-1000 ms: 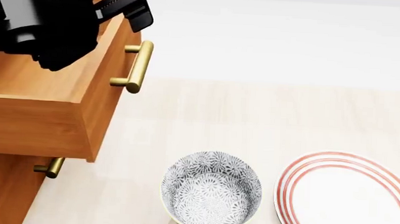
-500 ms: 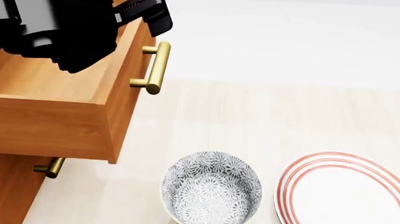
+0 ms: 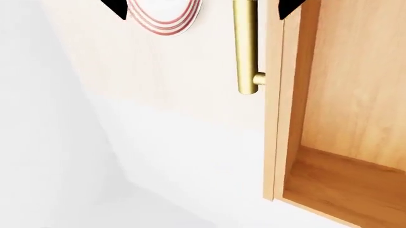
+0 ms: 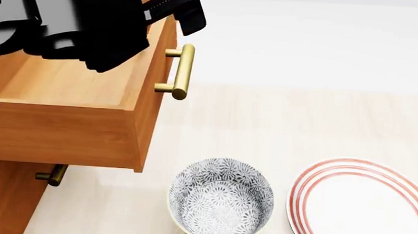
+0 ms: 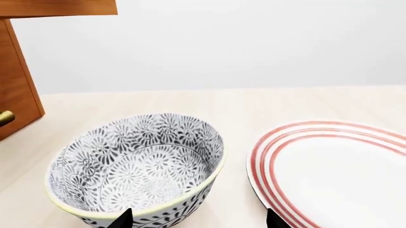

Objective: Open the top drawer of the cabinet.

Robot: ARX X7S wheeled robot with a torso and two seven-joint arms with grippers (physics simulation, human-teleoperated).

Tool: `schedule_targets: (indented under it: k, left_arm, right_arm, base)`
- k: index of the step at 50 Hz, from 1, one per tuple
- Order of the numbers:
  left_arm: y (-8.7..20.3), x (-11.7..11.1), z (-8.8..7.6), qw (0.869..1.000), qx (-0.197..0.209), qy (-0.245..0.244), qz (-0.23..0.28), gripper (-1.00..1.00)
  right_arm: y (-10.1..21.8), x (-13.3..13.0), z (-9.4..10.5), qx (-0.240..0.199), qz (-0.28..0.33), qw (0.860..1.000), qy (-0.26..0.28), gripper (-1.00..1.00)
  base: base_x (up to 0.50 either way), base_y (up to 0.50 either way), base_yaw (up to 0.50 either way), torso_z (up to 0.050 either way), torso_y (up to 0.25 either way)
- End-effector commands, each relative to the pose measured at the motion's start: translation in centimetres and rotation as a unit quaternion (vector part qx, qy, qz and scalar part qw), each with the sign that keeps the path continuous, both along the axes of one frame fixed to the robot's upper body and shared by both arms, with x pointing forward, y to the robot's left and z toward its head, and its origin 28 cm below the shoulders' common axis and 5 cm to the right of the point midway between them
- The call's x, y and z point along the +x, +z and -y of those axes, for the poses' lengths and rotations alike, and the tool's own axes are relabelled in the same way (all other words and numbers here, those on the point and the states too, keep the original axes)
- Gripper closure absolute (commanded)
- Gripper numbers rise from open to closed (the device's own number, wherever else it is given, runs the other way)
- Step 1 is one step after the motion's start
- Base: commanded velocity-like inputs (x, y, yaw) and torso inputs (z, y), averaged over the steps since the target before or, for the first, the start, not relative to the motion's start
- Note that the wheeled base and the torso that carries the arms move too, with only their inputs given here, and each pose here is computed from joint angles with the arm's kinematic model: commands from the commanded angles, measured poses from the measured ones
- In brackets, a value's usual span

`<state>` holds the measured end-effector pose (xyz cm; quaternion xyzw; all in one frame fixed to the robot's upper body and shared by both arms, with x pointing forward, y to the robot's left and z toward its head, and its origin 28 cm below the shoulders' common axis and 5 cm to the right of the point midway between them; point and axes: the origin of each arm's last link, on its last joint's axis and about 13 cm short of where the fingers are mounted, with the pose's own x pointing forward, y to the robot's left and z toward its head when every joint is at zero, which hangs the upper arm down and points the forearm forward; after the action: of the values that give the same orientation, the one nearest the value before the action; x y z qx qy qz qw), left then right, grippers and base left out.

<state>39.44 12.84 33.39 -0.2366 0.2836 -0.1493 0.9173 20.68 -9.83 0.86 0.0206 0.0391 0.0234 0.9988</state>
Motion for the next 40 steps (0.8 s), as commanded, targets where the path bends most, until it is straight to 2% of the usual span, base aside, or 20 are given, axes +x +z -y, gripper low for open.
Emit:
schedule_targets:
  k: [1,7,14,18,19,20,25,28,34,36,38,39,40]
  left_arm:
    - [0.6,-0.6,2.2,0.999,-0.031,-0.041,0.018,-1.0]
    - [0.7,-1.0,2.9,0.998,-0.032,-0.058,0.025,-1.0]
    - [1.2,-1.2,3.0,0.997,-0.03,-0.063,0.038,-1.0]
    - [1.7,-2.5,2.8,0.995,0.011,-0.065,0.08,-1.0]
    - [1.7,-2.9,2.8,0.993,0.034,-0.058,0.094,-1.0]
    - [1.7,-3.5,2.8,0.99,0.05,-0.065,0.118,-1.0]
    - [1.5,-5.7,2.9,0.981,0.079,-0.078,0.158,-1.0]
    - [1.1,-7.3,3.1,0.969,0.113,-0.084,0.205,-1.0]
    - [0.7,-8.8,3.0,0.955,0.139,-0.086,0.249,-1.0]
    - [0.5,-9.3,2.8,0.946,0.154,-0.085,0.271,-1.0]
    - [0.4,-9.7,2.8,0.945,0.154,-0.088,0.276,-1.0]
    - [0.4,-10.2,2.8,0.936,0.167,-0.09,0.295,-1.0]
    - [0.4,-10.5,2.8,0.933,0.17,-0.091,0.302,-1.0]
  right_arm:
    - [0.1,0.1,-0.1,0.002,0.009,1.0,0.004,-1.0]
    - [0.2,0.2,0.0,0.002,0.009,1.0,0.003,-1.0]
    - [0.2,0.2,0.0,0.004,0.007,1.0,0.001,-1.0]
    - [0.2,0.3,0.0,0.005,0.004,1.0,0.0,-1.0]
    - [0.1,0.3,0.0,0.005,0.004,1.0,-0.001,-1.0]
    - [0.1,0.3,0.0,0.005,0.003,1.0,-0.001,-1.0]
    - [0.1,0.3,0.0,0.006,0.002,1.0,-0.003,-1.0]
    - [0.0,0.4,0.0,0.007,0.001,1.0,-0.004,-1.0]
    - [0.0,0.3,0.0,0.007,0.0,1.0,-0.003,-1.0]
    - [0.0,0.3,0.0,0.007,-0.001,1.0,-0.002,-1.0]
    - [0.0,0.3,0.0,0.007,-0.002,1.0,-0.002,-1.0]
    - [0.0,0.3,0.0,0.007,-0.002,1.0,-0.002,-1.0]
    - [0.0,0.3,-0.1,0.008,-0.002,1.0,-0.002,-1.0]
  base:
    - [0.0,0.0,0.0,0.0,0.0]
    - [0.0,0.0,0.0,0.0,0.0]
    - [0.0,0.0,0.0,0.0,0.0]
    - [0.0,0.0,0.0,0.0,0.0]
    - [0.0,0.0,0.0,0.0,0.0]
    - [0.0,0.0,0.0,0.0,0.0]
    - [0.0,0.0,0.0,0.0,0.0]
    - [0.0,0.0,0.0,0.0,0.0]
    - [0.0,0.0,0.0,0.0,0.0]
    - [0.0,0.0,0.0,0.0,0.0]
    - [0.0,0.0,0.0,0.0,0.0]
    - [0.0,0.0,0.0,0.0,0.0]
    - [0.0,0.0,0.0,0.0,0.0]
